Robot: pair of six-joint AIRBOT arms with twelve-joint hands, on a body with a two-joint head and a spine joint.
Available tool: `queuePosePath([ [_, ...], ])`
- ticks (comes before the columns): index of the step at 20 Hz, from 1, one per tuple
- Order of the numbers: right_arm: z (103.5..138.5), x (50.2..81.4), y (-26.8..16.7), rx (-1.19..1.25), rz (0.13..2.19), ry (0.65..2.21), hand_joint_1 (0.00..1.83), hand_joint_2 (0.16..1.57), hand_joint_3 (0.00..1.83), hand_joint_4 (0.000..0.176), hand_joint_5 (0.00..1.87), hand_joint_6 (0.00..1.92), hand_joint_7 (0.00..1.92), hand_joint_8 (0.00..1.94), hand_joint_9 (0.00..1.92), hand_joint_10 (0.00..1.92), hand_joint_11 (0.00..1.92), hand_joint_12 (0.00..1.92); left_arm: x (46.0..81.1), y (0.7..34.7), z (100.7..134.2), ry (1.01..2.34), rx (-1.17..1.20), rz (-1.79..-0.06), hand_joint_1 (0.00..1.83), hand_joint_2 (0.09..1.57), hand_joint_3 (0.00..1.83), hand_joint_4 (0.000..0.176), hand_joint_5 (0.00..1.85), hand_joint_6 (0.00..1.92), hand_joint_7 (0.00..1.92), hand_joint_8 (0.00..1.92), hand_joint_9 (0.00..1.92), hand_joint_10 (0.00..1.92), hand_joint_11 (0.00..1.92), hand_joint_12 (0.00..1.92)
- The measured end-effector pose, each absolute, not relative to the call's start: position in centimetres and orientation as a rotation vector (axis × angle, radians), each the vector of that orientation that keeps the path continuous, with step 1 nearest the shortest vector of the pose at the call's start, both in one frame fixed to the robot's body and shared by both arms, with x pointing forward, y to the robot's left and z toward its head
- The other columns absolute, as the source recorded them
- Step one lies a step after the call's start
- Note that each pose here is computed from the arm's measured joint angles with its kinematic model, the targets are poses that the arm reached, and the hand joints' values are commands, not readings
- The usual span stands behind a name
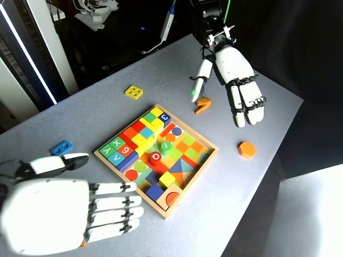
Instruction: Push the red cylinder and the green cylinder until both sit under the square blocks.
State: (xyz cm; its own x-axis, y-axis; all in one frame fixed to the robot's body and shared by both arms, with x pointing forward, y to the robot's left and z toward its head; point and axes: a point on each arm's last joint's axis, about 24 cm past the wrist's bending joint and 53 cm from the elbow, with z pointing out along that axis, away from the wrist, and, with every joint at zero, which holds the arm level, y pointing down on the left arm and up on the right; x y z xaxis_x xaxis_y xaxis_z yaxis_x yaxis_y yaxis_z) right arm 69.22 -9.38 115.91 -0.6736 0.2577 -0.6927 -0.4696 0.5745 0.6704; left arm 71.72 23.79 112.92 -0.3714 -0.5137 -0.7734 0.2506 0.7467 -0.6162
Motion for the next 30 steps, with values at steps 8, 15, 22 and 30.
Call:
queuePosePath([
  [8,115.8,68.6,-5.4,-0.266,1.211,2.002,0.26,1.05,0.00,0.124,0.44,0.00,0.05,0.00,0.00,0.00,0.00,0.23,72.5,24.0,112.0,1.799,-0.230,-0.803,0.00,1.07,0.00,0.108,0.07,0.00,0.00,0.00,0.00,0.00,0.00,0.20],
  [15,116.0,68.6,-2.0,-0.326,1.247,1.981,0.20,1.04,0.00,0.172,0.45,0.00,0.00,0.00,0.00,0.00,0.00,0.00,73.0,24.2,111.3,1.817,-0.243,-0.788,0.00,1.06,0.00,0.120,0.06,0.00,0.00,0.00,0.00,0.00,0.00,0.08],
  [22,115.6,68.7,-1.0,-0.341,1.249,1.981,0.21,1.04,0.00,0.176,0.46,0.01,0.00,0.00,0.00,0.00,0.00,0.00,73.2,24.0,111.1,1.825,-0.248,-0.784,0.00,1.09,0.00,0.129,0.06,0.00,0.00,0.00,0.00,0.00,0.00,0.11],
  [30,114.8,69.2,-0.6,-0.332,1.231,1.991,0.19,1.04,0.00,0.176,0.45,0.00,0.00,0.00,0.00,0.00,0.00,0.00,73.2,24.1,111.0,1.831,-0.249,-0.780,0.00,1.06,0.00,0.149,0.06,0.00,0.00,0.00,0.00,0.00,0.00,0.00],
])
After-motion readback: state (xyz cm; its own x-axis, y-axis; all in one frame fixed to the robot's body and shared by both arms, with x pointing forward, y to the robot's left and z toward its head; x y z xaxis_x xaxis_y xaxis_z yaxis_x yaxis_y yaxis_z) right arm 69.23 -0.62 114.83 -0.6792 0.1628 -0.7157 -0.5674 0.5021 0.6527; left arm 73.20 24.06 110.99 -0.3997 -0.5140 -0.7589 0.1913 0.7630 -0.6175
